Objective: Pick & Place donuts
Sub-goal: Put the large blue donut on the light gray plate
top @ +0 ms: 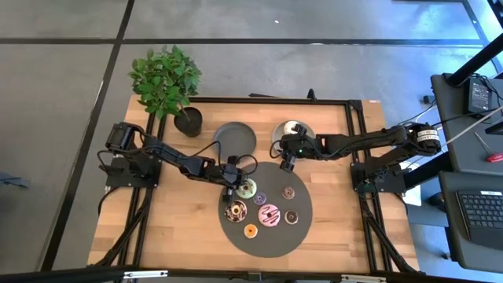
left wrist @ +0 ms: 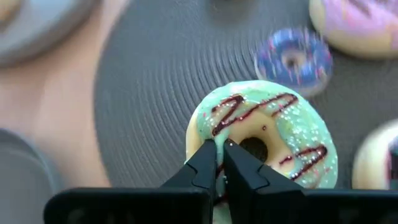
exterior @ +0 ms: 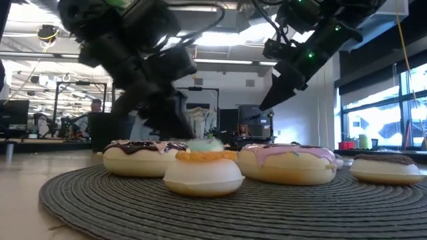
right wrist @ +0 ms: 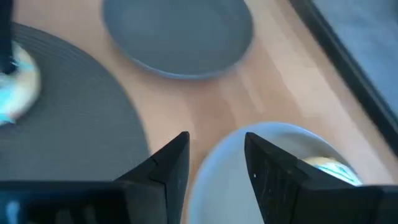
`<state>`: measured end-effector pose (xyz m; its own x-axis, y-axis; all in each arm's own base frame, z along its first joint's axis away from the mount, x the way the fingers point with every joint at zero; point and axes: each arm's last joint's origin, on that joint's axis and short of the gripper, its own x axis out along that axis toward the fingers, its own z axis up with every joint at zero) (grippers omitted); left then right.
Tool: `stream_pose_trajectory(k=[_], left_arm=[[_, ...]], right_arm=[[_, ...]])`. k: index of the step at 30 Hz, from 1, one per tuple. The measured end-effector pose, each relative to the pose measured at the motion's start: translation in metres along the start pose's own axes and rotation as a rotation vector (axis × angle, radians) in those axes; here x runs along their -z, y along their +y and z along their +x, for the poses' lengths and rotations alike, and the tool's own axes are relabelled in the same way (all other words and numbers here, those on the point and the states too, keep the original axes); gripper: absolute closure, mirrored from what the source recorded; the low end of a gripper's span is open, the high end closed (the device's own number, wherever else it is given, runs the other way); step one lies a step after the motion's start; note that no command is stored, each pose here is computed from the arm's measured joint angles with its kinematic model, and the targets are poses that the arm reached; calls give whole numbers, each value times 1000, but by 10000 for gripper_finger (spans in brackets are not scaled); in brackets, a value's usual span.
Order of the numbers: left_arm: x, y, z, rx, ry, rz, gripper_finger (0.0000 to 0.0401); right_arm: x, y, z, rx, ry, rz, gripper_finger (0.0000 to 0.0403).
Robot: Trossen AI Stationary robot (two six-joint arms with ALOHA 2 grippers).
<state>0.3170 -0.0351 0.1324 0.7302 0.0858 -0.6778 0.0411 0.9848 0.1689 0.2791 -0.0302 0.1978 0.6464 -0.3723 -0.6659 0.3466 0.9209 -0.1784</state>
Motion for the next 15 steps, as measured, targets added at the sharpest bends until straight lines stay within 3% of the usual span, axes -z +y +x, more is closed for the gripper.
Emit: stream_pose_trajectory(k=[7, 10, 15], left_arm=[[-40, 12, -6, -226, -62, -122, 390], [-51, 14, -8, -271, -45, -147, 390], [-61, 19, -14, -405, -3, -181, 391]], right_arm=[[-14, 12, -3, -294, -152, -76, 247], [-18, 11, -4, -270, -185, -14, 246], [-18, 8, -3, -169, -188, -49, 243]])
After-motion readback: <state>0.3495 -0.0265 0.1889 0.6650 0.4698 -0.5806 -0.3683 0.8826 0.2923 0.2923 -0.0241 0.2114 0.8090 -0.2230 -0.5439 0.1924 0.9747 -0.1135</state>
